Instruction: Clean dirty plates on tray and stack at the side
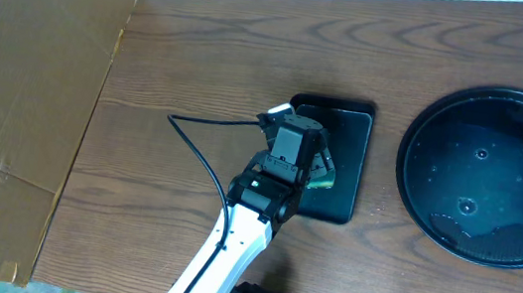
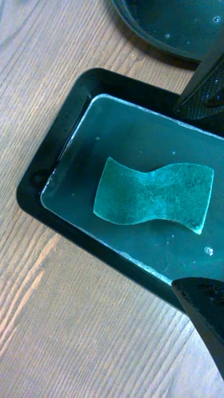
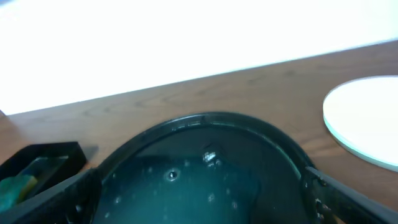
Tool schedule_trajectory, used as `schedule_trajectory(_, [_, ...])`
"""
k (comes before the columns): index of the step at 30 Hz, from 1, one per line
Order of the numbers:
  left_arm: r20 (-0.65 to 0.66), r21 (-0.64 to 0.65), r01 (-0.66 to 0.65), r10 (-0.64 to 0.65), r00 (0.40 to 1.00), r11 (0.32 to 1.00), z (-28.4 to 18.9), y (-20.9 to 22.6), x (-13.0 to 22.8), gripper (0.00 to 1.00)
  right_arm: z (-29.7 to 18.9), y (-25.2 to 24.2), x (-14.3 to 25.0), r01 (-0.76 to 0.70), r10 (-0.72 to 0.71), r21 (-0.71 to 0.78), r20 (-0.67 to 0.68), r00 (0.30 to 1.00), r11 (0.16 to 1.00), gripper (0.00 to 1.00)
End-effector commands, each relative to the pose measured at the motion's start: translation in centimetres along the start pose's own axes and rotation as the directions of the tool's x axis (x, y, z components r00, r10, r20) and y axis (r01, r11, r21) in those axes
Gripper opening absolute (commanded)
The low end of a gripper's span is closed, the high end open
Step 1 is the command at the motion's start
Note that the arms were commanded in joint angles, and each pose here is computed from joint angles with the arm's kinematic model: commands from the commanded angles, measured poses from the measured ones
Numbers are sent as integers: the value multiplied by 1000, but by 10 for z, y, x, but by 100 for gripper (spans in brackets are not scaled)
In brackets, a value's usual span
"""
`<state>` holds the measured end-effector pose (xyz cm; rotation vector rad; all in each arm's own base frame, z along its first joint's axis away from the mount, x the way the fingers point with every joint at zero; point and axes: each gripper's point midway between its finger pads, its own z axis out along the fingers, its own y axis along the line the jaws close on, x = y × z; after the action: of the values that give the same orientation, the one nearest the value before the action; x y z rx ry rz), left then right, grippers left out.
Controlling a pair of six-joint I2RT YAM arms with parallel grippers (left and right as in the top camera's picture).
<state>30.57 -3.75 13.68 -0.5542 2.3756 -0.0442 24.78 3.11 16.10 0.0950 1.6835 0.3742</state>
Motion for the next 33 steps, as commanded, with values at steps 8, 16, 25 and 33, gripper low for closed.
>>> schedule_trajectory(8, [9, -6, 1, -1, 1000, 1000, -1, 0, -4, 82, -4, 4, -4, 150, -149, -16, 64, 987, 988, 99])
schedule_trajectory(16, [9, -6, 1, -1, 1000, 1000, -1, 0, -4, 82, -4, -8, 0, 241, -243, 52, 41, 969, 969, 99])
schedule_trajectory(25, [9, -6, 1, -1, 1000, 1000, -1, 0, -4, 82, -5, -19, -1, 282, -288, 118, 30, 957, 952, 99])
schedule_trajectory(33, [9, -6, 1, -1, 1000, 1000, -1, 0, -4, 82, -6, -24, -2, 339, -346, 151, 17, 938, 928, 99])
